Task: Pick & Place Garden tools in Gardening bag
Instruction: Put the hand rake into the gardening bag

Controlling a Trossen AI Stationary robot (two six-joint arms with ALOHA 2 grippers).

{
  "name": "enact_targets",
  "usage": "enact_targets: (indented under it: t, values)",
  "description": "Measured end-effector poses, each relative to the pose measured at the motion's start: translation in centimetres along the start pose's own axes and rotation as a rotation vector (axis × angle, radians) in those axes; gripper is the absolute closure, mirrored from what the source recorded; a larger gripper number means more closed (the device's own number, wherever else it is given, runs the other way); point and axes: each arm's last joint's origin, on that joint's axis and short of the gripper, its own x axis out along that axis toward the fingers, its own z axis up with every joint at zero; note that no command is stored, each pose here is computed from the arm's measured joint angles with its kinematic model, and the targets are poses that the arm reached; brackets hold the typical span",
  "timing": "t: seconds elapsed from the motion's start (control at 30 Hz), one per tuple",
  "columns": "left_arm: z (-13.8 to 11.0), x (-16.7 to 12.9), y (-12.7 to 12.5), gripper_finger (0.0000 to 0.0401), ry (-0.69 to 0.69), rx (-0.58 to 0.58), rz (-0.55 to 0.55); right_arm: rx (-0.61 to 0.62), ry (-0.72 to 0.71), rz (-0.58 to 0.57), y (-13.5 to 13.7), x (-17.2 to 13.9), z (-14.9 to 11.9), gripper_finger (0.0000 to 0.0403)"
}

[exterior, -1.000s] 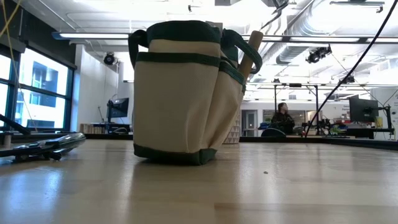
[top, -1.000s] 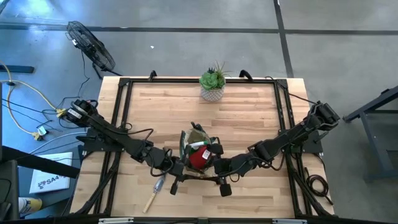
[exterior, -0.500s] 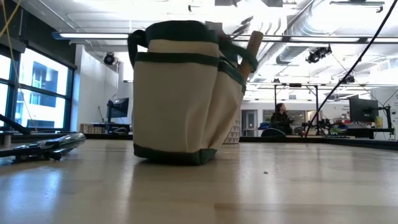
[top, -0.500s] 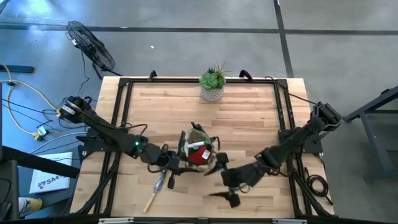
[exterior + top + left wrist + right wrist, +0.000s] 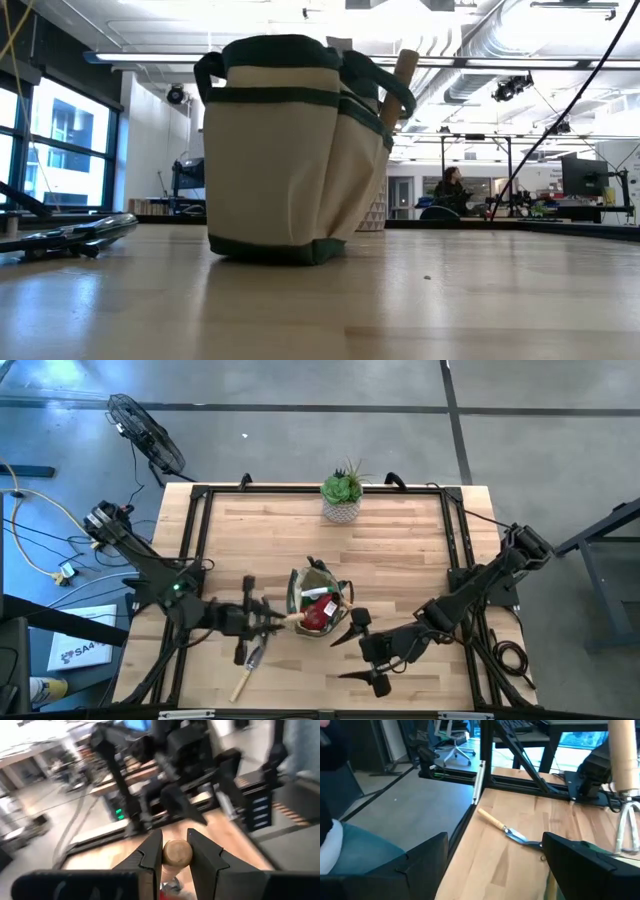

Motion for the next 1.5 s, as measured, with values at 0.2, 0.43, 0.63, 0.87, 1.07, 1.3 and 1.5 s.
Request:
enact_targets:
  t: [0.2,0.43,0.63,0.87,1.07,1.3,1.5]
  values:
    - [-1.3,-0.7,-0.1,0.0336,0.137,0.057,0.102,-0.001,0.003,-0.002,0.0,0.0,0.0,0.0089]
    - [-2.7,-0.9,0.1,0.0336,0.252,0.105,0.191,0.0,0.003,-0.005,0.0,0.0,0.0,0.0089]
    - [-2.5,-1.2,0.7,0.0336,0.227,-0.045,0.368,0.029,0.006,-0.014,-0.5,0.2,0.0,0.0089]
    - [-2.8,-1.2,0.6,0.0336,0.208,-0.237,0.372,0.025,0.008,-0.018,-0.8,0.3,0.0,0.0089]
    - [-2.8,-1.3,0.6,0.0336,0.2,-0.292,0.383,0.023,0.037,-0.025,-0.9,0.3,-0.3,0.0089]
    - [-3.2,-1.4,0.6,0.0337,0.204,-0.366,0.407,0.039,0.056,-0.028,-0.9,0.2,-0.5,0.0089]
    - [-3.1,-1.5,0.5,0.0337,0.271,-0.194,0.221,0.038,0.057,-0.028,-0.9,0.2,-0.5,0.0089]
